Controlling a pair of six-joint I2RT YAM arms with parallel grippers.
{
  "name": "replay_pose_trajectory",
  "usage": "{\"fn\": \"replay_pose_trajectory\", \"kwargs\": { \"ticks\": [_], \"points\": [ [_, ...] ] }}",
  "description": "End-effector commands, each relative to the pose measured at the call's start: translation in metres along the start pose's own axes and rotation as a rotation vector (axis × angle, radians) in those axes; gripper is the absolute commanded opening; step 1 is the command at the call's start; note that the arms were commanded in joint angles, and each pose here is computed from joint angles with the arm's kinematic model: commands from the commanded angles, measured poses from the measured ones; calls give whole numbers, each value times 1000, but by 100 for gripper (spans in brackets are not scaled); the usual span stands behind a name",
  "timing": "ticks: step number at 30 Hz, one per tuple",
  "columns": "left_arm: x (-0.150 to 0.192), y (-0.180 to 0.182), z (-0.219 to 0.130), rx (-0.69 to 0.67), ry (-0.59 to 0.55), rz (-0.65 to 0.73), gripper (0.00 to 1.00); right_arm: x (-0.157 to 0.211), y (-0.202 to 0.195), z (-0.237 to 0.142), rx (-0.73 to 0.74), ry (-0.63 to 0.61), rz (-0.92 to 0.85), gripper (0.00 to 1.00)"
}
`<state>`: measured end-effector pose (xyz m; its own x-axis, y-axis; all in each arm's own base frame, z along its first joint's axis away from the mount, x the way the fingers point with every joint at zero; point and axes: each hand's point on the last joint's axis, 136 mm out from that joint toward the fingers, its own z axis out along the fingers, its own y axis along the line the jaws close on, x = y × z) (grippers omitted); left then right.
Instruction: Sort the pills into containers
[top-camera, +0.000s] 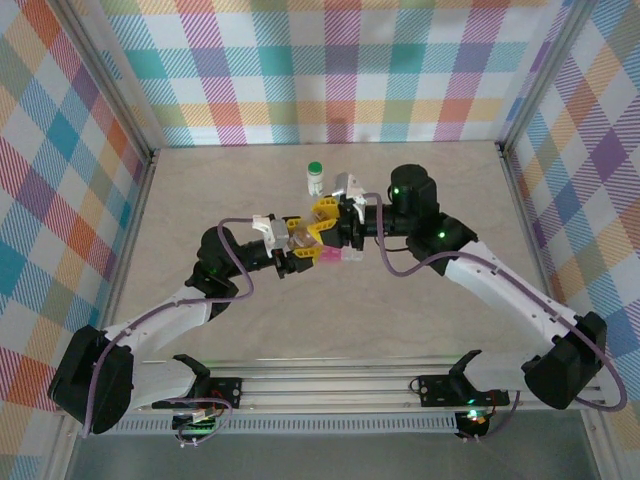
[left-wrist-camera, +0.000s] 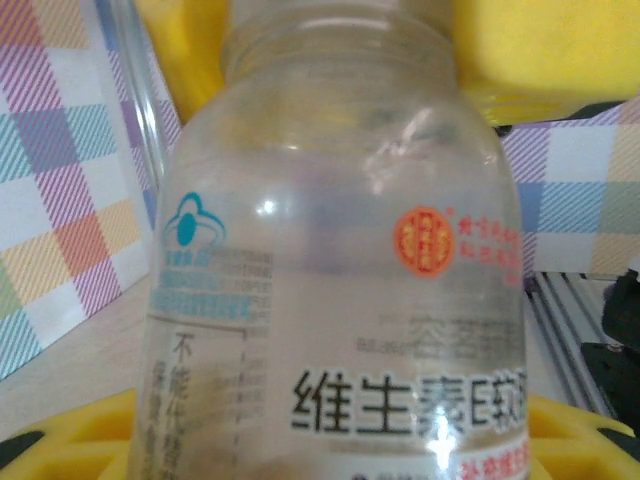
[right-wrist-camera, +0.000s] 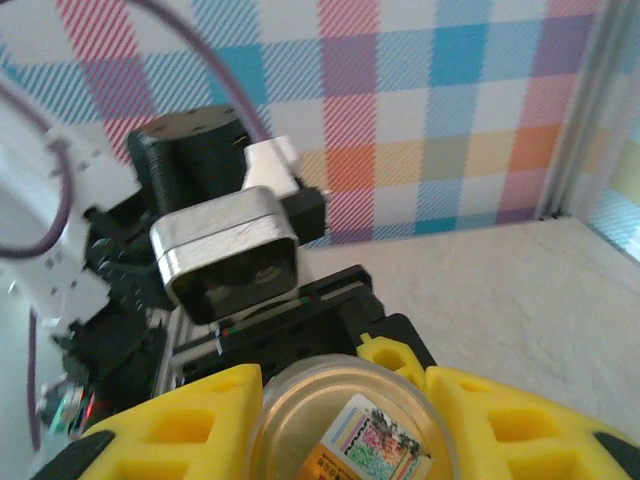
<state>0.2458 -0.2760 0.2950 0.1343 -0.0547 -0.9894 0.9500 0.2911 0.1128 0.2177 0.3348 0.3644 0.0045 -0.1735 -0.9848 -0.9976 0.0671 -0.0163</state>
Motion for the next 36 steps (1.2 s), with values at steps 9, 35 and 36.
{"fn": "replay_pose_trajectory", "kwargs": {
  "ticks": [9,35,36],
  "points": [
    [-17,-12,-1,94,16,15,0,-7,48,-17,-332,21,-231,0],
    [-15,-12,0,82,24,35,0,2,33,-11,-310,127,-173,50],
    [-13,-12,0,79,25,33,0,2,31,-11,-303,130,-165,52]
  ]
}}
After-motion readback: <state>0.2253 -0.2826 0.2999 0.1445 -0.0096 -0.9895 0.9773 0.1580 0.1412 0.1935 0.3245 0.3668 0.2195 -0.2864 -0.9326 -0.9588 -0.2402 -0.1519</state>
